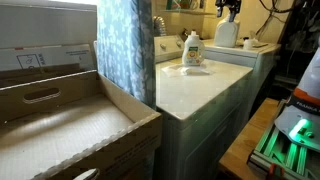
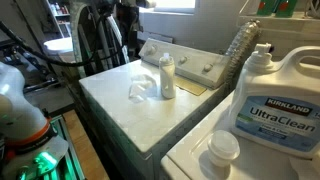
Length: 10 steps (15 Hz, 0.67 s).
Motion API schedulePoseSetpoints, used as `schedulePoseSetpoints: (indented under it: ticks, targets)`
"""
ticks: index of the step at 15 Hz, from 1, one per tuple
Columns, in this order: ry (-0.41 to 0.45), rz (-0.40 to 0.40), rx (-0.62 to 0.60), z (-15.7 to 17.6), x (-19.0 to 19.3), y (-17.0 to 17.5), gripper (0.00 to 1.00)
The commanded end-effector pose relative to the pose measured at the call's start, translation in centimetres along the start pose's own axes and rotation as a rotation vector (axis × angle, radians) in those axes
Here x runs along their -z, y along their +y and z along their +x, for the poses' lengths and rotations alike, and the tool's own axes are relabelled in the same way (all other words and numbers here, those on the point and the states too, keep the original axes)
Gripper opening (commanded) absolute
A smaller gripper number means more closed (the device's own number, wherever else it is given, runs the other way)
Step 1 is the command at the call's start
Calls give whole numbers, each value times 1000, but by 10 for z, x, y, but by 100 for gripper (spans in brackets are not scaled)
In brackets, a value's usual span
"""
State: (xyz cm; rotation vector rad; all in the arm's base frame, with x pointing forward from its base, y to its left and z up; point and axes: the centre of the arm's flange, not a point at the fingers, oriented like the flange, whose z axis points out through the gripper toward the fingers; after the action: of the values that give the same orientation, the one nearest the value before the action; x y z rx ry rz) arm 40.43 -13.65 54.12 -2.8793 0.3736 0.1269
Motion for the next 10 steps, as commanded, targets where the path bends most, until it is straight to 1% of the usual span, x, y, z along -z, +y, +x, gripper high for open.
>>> schedulePoseSetpoints:
  ticks: [1, 3, 4, 5, 6, 7, 10]
  targets:
    - [0, 0, -1, 0, 0, 0, 100]
    - [0, 0, -1, 0, 0, 1, 100]
    - [9, -11, -96, 5, -10, -4, 100]
    - [45, -53, -159, 10, -19, -9, 100]
    - [80, -78, -193, 15, -32, -14, 100]
    - [90, -88, -246, 20, -37, -19, 100]
    - [97, -108, -404, 25, -71, -29, 100]
